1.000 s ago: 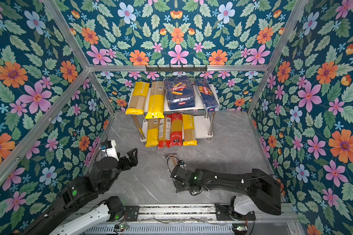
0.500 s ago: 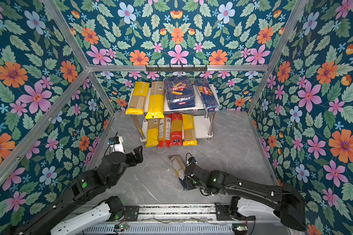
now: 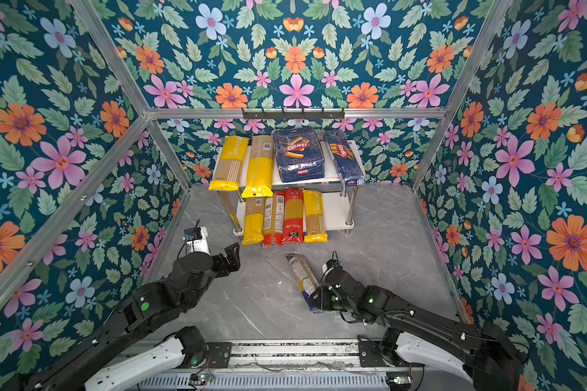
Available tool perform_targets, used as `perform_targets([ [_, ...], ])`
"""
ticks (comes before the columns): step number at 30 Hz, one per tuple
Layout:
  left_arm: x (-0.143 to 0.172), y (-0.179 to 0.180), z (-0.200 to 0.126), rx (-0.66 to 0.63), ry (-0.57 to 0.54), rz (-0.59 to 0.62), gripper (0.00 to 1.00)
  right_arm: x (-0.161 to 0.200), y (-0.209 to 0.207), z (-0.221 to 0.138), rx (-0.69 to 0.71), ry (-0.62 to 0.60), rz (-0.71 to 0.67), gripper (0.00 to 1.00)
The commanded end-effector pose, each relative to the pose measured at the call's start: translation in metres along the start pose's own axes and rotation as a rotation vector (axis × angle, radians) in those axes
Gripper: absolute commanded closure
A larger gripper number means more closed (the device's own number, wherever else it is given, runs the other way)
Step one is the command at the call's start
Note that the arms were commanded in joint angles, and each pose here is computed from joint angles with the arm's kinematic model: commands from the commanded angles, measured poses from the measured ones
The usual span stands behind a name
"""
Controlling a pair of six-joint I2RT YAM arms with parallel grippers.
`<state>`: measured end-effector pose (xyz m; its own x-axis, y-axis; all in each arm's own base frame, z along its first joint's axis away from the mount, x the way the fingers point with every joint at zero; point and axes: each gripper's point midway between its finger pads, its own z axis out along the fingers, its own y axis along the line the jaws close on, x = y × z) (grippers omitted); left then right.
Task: Arrange pasta packages on shelves
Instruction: Pick up the pasta bag from the center of the table, then place the pasta bag on the shelf.
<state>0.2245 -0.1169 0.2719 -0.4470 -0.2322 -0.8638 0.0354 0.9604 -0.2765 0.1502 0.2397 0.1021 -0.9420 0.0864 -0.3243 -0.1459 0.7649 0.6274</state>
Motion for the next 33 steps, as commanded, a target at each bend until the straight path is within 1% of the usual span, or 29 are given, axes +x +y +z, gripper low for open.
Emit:
perform_targets([
  [1, 0.000, -0.008, 0.003, 0.027, 0.002, -0.012, 0.00, -0.010, 0.027, -0.005, -0.156, -0.017, 0.054, 1.00],
  [5, 0.004, -0.011, 0.007, 0.029, 0.019, -0.004, 0.00, -0.014, 0.031, -0.017, -0.219, -0.029, 0.087, 1.00],
  [13, -0.003, -0.022, 0.009, 0.049, 0.012, -0.011, 0.00, -0.017, 0.037, -0.045, -0.288, -0.061, 0.102, 1.00],
  [17, 0.002, -0.029, 0.014, 0.060, 0.038, 0.000, 0.01, -0.017, 0.037, -0.047, -0.296, -0.064, 0.115, 1.00],
  [24, 0.022, -0.040, 0.024, 0.102, 0.104, -0.004, 0.03, -0.019, 0.031, -0.041, -0.295, -0.068, 0.158, 1.00],
  [27, 0.044, -0.046, 0.032, 0.133, 0.166, -0.007, 0.06, -0.016, 0.023, -0.032, -0.263, -0.058, 0.175, 1.00],
  [28, 0.057, -0.049, 0.036, 0.155, 0.204, -0.013, 0.09, -0.015, 0.019, -0.028, -0.250, -0.052, 0.179, 1.00],
  [31, 0.105, -0.057, 0.048, 0.212, 0.333, -0.032, 0.12, -0.012, 0.010, -0.014, -0.218, -0.033, 0.193, 1.00],
  [33, 0.127, -0.058, 0.052, 0.226, 0.387, -0.042, 0.12, -0.011, 0.010, -0.009, -0.220, -0.024, 0.196, 1.00],
])
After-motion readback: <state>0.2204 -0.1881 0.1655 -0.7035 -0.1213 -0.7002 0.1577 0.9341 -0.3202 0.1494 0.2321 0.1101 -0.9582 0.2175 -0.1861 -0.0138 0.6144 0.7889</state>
